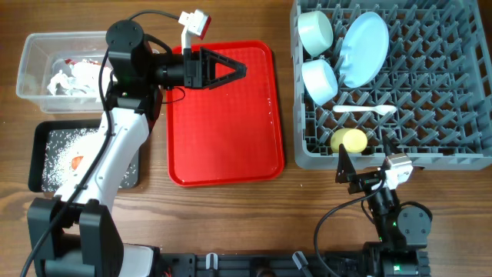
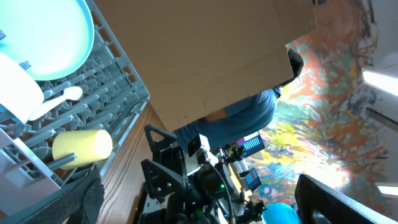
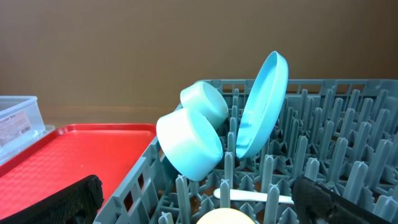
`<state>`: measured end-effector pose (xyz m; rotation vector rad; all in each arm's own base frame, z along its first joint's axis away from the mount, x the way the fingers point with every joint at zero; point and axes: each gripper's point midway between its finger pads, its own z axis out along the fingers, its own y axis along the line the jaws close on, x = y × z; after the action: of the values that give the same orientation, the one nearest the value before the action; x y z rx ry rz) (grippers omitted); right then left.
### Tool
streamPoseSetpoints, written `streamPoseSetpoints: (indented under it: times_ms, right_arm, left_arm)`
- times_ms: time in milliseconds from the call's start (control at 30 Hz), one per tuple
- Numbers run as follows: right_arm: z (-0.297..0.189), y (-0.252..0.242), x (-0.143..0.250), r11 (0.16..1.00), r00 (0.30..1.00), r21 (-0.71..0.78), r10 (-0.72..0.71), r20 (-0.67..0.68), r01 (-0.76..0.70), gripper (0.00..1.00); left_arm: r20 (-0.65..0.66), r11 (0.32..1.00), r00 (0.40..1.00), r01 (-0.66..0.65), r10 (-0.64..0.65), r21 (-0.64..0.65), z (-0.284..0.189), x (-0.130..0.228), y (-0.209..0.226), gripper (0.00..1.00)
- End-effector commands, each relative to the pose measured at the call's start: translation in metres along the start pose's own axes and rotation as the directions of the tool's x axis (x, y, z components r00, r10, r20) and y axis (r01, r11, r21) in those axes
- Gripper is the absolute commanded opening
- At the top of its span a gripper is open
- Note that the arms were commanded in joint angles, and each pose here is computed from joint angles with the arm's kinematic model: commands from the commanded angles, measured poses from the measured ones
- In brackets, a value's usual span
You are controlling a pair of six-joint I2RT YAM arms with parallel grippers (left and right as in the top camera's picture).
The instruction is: Sort waste into correct bins and load items into the dishwasher rack
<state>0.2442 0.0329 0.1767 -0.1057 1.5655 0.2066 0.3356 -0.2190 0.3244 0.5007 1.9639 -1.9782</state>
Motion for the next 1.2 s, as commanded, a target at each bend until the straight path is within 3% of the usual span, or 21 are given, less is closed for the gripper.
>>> streamPoseSetpoints:
  times_ms: [0, 467, 500, 533, 567, 600, 633, 667, 767, 967, 1067, 1100, 1167]
  right_arm:
    - [-0.001, 0.002, -0.003, 1.000, 1.000, -0.009, -0.016, 0.014, 0.016, 1.00]
    - [-0.001, 0.002, -0.003, 1.000, 1.000, -0.009, -0.015, 0.015, 0.015, 1.00]
    - [-0.001, 0.002, -0.003, 1.000, 1.000, -0.009, -0.015, 0.014, 0.015, 0.99]
    - [-0.001, 0.002, -0.003, 1.000, 1.000, -0.009, -0.015, 0.014, 0.015, 1.00]
    - [-0.001, 0.002, -0.003, 1.000, 1.000, -0.009, -0.016, 0.014, 0.016, 1.00]
    - [-0.001, 0.002, -0.003, 1.000, 1.000, -0.009, -0.015, 0.015, 0.015, 1.00]
    - [-0.001, 0.002, -0.003, 1.000, 1.000, -0.009, -0.015, 0.015, 0.015, 1.00]
    - [-0.001, 0.002, -0.003, 1.000, 1.000, -0.009, -0.015, 0.014, 0.015, 1.00]
    - [-0.001, 0.002, -0.003, 1.000, 1.000, -0.009, -0.016, 0.015, 0.016, 1.00]
    - [-0.001, 0.002, -0.003, 1.000, 1.000, -0.009, -0.016, 0.014, 0.016, 1.00]
    - [-0.001, 0.002, -0.003, 1.000, 1.000, -0.009, -0.016, 0.014, 0.016, 1.00]
    - [-0.001, 0.002, -0.003, 1.000, 1.000, -0.009, -0.016, 0.014, 0.016, 1.00]
    - [-0.001, 0.002, -0.003, 1.000, 1.000, -0.009, -0.016, 0.014, 0.016, 1.00]
  left_arm:
    - [0.000, 0.999, 0.999, -0.033, 0.033, 0.003, 0.000, -0.001, -0.008, 1.00]
    - [-0.048, 1.000, 0.999, -0.003, 0.004, 0.026, -0.001, 0.007, -0.012, 1.00]
    - [-0.048, 0.995, 0.994, -0.097, 0.098, 0.032, -0.004, 0.008, -0.015, 1.00]
    - [-0.038, 0.959, 0.959, -0.281, 0.282, 0.038, -0.006, 0.008, -0.019, 1.00]
    - [-0.036, 0.865, 0.865, -0.498, 0.500, 0.058, -0.007, 0.013, -0.026, 1.00]
    - [-0.023, 0.635, 0.636, -0.766, 0.771, 0.099, -0.007, 0.024, -0.034, 1.00]
    - [0.002, 0.421, 0.422, -0.904, 0.906, 0.075, -0.010, 0.038, -0.034, 1.00]
    - [-0.004, 0.367, 0.367, -0.930, 0.930, 0.021, -0.012, 0.043, -0.029, 1.00]
    - [-0.153, 0.302, 0.342, -0.924, 0.927, -0.235, -0.024, 0.078, 0.008, 1.00]
    - [-0.236, 0.166, 0.270, -0.908, 0.934, -0.384, -0.044, 0.145, -0.006, 1.00]
    - [-0.283, 0.073, 0.234, -0.873, 0.930, -0.481, -0.058, 0.157, -0.014, 1.00]
    - [-0.301, 0.051, 0.236, -0.855, 0.924, -0.516, -0.063, 0.156, -0.015, 1.00]
    - [-0.298, 0.104, 0.312, -0.828, 0.902, -0.551, -0.067, 0.162, -0.008, 1.00]
